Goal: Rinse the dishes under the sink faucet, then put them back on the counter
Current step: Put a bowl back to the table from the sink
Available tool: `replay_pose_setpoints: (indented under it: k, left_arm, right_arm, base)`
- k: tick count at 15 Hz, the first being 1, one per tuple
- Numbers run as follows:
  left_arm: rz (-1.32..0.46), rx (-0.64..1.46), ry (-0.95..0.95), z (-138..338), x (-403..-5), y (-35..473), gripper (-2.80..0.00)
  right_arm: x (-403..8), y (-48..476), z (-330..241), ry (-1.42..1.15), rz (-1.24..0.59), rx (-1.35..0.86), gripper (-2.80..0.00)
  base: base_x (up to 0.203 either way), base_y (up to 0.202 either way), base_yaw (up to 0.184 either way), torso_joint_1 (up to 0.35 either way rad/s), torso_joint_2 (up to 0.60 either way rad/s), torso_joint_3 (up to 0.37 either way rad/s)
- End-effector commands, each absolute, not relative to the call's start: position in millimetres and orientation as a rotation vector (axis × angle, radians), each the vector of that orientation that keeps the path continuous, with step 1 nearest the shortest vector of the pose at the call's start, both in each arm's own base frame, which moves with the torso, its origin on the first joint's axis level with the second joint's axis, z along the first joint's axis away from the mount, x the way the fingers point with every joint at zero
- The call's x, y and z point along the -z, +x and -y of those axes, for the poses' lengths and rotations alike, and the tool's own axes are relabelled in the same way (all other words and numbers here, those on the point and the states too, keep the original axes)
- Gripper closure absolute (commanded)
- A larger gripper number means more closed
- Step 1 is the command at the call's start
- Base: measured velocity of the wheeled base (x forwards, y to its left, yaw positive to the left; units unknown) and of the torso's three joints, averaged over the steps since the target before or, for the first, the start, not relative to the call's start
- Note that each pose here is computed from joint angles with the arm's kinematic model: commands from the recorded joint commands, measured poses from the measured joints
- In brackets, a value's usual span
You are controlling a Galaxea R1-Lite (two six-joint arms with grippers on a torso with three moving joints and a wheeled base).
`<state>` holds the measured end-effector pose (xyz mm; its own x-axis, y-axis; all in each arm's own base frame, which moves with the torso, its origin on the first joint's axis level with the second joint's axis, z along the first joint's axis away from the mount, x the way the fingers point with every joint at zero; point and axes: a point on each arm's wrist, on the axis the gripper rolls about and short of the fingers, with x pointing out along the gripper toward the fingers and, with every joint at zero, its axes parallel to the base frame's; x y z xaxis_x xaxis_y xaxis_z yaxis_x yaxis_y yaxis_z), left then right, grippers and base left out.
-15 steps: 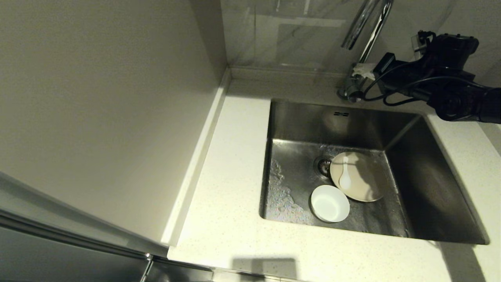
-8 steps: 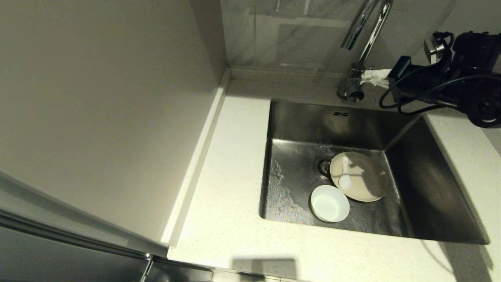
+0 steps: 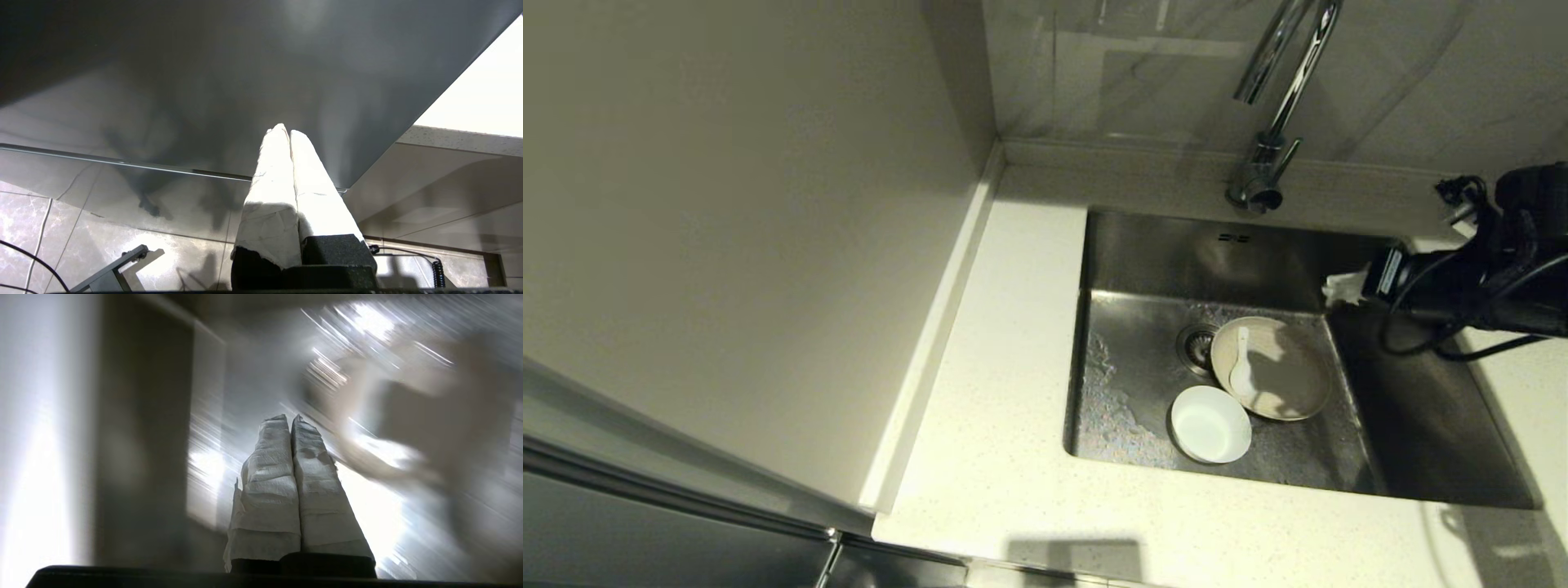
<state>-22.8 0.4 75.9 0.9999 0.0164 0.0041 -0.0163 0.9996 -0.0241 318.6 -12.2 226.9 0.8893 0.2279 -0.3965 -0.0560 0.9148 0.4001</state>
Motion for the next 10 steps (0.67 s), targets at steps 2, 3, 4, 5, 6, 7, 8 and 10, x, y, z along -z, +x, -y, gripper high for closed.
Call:
replay_pose_setpoints:
  k: [2,3,4,5,6,7,8,10]
  left_arm:
    - [0.008,-0.017,-0.025,-0.4,-75.9,-23.0,0.00]
    - [0.008,-0.017,-0.025,-0.4,-75.9,-23.0,0.00]
    - [0.008,-0.017,-0.025,-0.4,-75.9,-23.0,0.00]
    - [0.008,-0.017,-0.025,-0.4,-75.9,-23.0,0.00]
    - [0.008,-0.017,-0.025,-0.4,-75.9,-23.0,0.00]
    - [0.008,-0.017,-0.025,-0.4,-75.9,-23.0,0.00]
    - [0.008,-0.017,-0.025,-0.4,-75.9,-23.0,0.00]
    - [0.008,-0.017,-0.025,-0.4,-75.9,-23.0,0.00]
  right_arm:
    - [-202.6,302.0,13.7,0.103,-0.604,-0.066,0.00]
    - [-199.7,304.2,12.9,0.081,-0.614,-0.077,0.00]
    - [-195.7,306.3,12.9,0.048,-0.625,-0.088,0.00]
    - [-191.4,307.2,12.9,0.015,-0.638,-0.099,0.00]
    - [-189.2,306.2,12.9,0.002,-0.646,-0.103,0.00]
    - [-186.7,304.6,12.8,-0.009,-0.655,-0.108,0.00]
    - [-185.5,304.1,12.8,-0.037,-0.658,-0.118,0.00]
    - [-183.0,304.0,12.8,-0.096,-0.662,-0.138,0.00]
  base:
    - [0.000,0.000,0.000,0.000,0.00,0.000]
    - [0.000,0.000,0.000,0.000,0.00,0.000]
    - [0.000,0.000,0.000,0.000,0.00,0.000]
    - [0.000,0.000,0.000,0.000,0.00,0.000]
    - [0.000,0.000,0.000,0.000,0.00,0.000]
    - [0.000,0.000,0.000,0.000,0.00,0.000]
    - [0.000,0.000,0.000,0.000,0.00,0.000]
    - [0.000,0.000,0.000,0.000,0.00,0.000]
